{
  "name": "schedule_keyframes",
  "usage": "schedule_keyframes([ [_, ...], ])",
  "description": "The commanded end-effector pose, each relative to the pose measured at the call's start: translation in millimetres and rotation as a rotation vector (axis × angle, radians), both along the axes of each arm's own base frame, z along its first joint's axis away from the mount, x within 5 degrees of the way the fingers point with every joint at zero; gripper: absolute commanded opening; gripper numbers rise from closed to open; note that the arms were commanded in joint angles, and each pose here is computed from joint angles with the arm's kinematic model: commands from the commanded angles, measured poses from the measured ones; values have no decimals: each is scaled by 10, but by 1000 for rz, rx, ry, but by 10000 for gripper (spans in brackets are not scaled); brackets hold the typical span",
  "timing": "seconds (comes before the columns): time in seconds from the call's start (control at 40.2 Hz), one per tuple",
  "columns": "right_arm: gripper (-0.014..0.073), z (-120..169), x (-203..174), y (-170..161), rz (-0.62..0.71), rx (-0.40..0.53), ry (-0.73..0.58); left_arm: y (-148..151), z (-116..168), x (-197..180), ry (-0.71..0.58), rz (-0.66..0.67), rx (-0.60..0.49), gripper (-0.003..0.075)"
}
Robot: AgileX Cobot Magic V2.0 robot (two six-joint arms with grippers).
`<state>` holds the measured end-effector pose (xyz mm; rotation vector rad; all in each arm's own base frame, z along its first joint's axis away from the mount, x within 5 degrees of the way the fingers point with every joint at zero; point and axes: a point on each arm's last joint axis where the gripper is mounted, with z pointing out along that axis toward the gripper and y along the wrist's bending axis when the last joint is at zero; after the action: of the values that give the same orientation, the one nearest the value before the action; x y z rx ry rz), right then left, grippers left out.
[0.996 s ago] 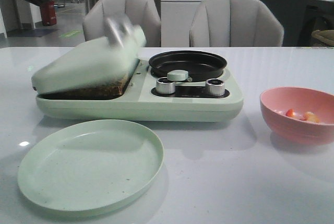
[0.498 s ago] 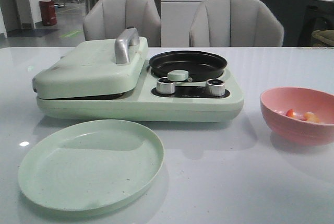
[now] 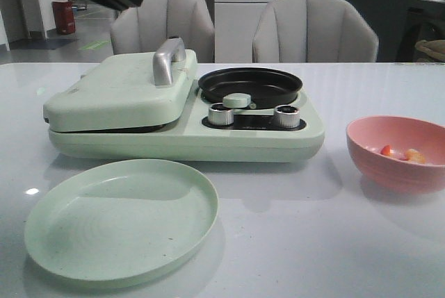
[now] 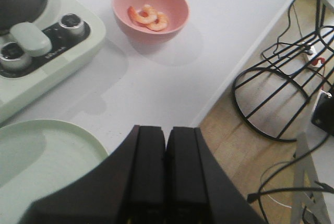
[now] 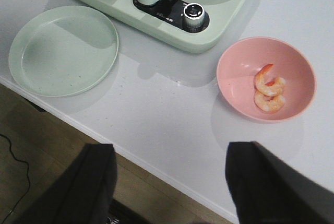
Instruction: Make breakfast with bread and shrimp
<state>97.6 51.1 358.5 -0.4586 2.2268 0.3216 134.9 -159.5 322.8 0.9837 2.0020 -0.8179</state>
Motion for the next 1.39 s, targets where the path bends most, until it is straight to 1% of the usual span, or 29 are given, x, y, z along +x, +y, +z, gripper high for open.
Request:
schedule_keyframes([
  [0.0,547,135,30,15,-4,51,-89,39,93,-161,-57,4,-86,98],
  [0.1,547,135,29,15,-4,51,-88,93,-2,-290,-54,-20,-83,98],
  [0.249,547,138,29,21,-2,59,-88,147,-107,-356,-41,-25,-71,98],
  [0.398,547,69,175,33,-36,-6,-54,155,-107,-364,-43,-27,-71,98],
  [0.498,547,-10,341,18,-105,-48,4,155,-107,-364,-43,-27,-71,98],
  [0.573,547,-85,484,-16,-160,-84,84,155,-107,-364,-43,-27,-71,98],
  [0.622,547,-159,607,-57,-208,-112,161,155,-107,-364,-43,-27,-71,98],
  [0.697,547,-240,767,-145,-278,-130,238,155,-107,-364,-43,-27,-71,98],
  [0.797,547,-343,967,-289,-361,-122,302,155,-107,-364,-43,-27,-71,98],
  [0.871,547,-443,1121,-386,-411,-78,340,155,-107,-364,-43,-27,-71,98],
  [0.996,547,-561,1362,-515,-455,-29,325,155,-107,-364,-43,-27,-71,98],
  [1.195,547,-723,1774,-710,-500,-38,372,155,-107,-364,-43,-27,-71,98],
  [1.369,547,-899,2107,-754,-476,-50,425,155,-107,-364,-43,-27,-71,98],
])
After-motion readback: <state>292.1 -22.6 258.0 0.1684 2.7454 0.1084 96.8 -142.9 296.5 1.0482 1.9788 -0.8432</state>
